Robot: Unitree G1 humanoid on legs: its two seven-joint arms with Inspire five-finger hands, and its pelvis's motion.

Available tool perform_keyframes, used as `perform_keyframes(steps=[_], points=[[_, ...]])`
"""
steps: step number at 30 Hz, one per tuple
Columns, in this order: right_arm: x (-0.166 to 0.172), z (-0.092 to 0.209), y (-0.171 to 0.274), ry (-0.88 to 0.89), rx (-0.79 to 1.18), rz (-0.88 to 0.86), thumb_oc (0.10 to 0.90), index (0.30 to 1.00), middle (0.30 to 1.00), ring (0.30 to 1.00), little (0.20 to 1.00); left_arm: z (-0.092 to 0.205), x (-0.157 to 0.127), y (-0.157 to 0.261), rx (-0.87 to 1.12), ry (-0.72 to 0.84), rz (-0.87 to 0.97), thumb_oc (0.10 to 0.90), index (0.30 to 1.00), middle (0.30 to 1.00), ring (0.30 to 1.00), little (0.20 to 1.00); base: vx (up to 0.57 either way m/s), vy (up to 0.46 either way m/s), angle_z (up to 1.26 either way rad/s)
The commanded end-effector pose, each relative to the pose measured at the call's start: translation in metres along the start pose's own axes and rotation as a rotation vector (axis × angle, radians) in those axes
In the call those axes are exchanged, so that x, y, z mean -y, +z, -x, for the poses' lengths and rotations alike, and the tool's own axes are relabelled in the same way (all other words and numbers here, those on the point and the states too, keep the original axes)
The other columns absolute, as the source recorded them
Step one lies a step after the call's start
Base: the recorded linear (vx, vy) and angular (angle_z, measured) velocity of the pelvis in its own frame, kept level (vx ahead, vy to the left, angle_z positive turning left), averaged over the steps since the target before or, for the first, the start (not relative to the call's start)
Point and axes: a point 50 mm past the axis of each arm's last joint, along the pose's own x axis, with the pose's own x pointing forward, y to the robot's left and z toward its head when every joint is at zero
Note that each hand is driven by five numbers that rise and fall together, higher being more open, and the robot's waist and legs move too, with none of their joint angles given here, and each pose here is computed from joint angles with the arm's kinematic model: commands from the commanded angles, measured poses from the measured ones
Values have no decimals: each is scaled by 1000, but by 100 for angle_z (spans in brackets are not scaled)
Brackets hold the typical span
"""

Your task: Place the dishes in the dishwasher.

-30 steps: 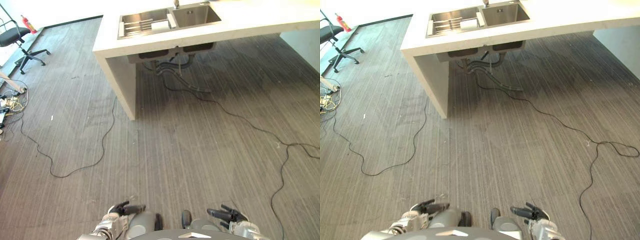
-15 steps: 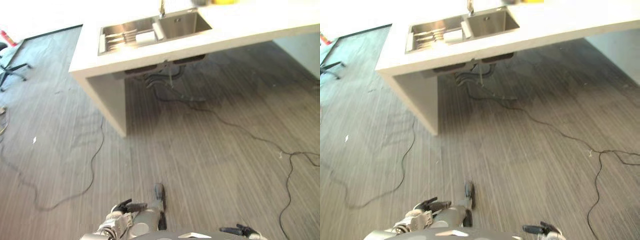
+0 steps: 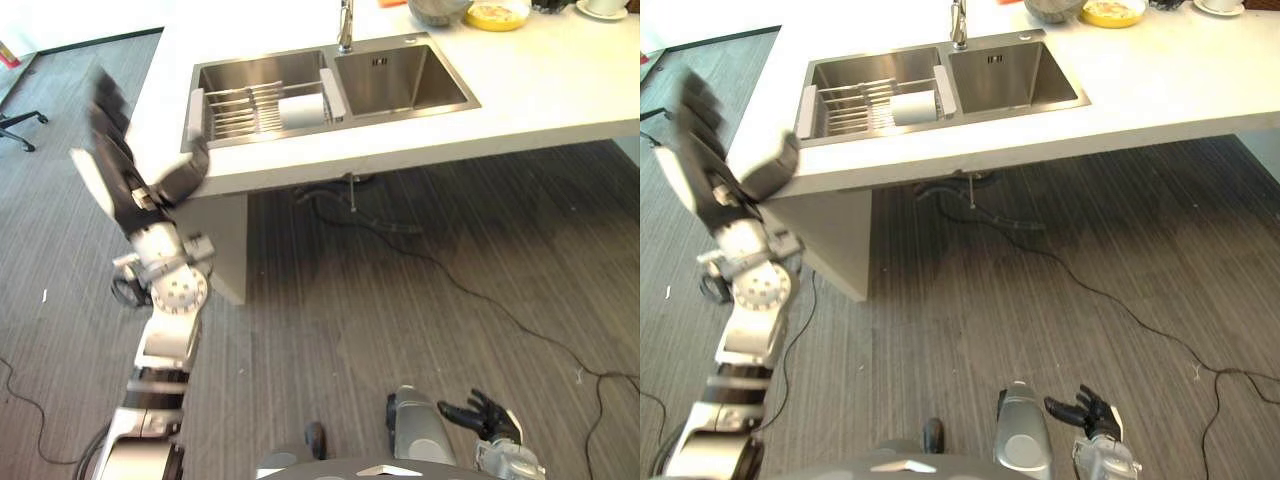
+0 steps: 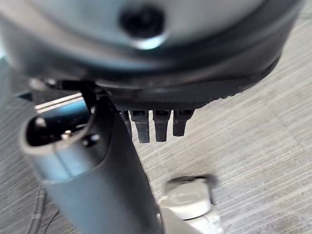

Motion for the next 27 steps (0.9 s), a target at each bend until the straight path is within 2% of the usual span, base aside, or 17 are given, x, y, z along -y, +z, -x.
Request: perform_keyframes(steps=[1, 2, 3, 4, 6, 10, 13, 14, 15, 19, 24, 27], points=[[10, 0, -3, -71, -1, -14, 800, 900, 900, 900, 900, 14, 13, 3, 66, -137, -78, 800, 900, 900, 900, 900, 174, -105, 54], [10, 0, -4, -71, -2, -16, 800, 900, 900, 900, 900, 14, 14, 3, 66, -139, -78, 800, 900, 900, 900, 900, 284, -271, 72], [12, 2, -18, -78, -71, 8, 800, 900, 900, 900, 900, 22, 24, -1, 63, -273, -138, 800, 900, 900, 900, 900, 177, -223, 69], [14, 5, -27, -76, -107, 27, 800, 900, 900, 900, 900, 24, 25, -3, 80, -320, -195, 800, 900, 900, 900, 900, 230, -301, 61], [19, 5, -29, -64, -138, 88, 800, 900, 900, 900, 900, 30, 26, -9, 35, -375, -192, 800, 900, 900, 900, 900, 191, -222, 33], [33, 2, -16, -88, -109, 87, 800, 900, 900, 900, 900, 31, 12, -14, -4, -393, -228, 800, 900, 900, 900, 900, 125, -254, 27], [42, 2, -12, -117, -89, 63, 800, 900, 900, 900, 900, 25, 8, -11, 65, -416, -335, 800, 900, 900, 900, 900, 52, -224, 20], [48, 1, -5, -136, -59, 46, 800, 900, 900, 900, 900, 16, 9, 3, 206, -440, -435, 800, 900, 900, 900, 900, 146, -203, 27], [45, 1, -7, -128, -75, 53, 800, 900, 900, 900, 900, 18, 12, 6, 224, -458, -440, 800, 900, 900, 900, 900, 157, -206, 27], [47, 3, -14, -121, -98, 64, 800, 900, 900, 900, 900, 20, 11, 5, 227, -458, -448, 800, 900, 900, 900, 900, 190, 77, 24], [47, 4, -17, -92, -99, 160, 800, 900, 900, 900, 900, 18, 20, 17, 329, -502, -467, 800, 900, 900, 900, 900, 223, 122, 2], [42, 6, -26, -102, -127, 122, 800, 900, 900, 900, 900, 22, 29, 24, 400, -565, -485, 800, 900, 900, 900, 900, 226, 194, -17]])
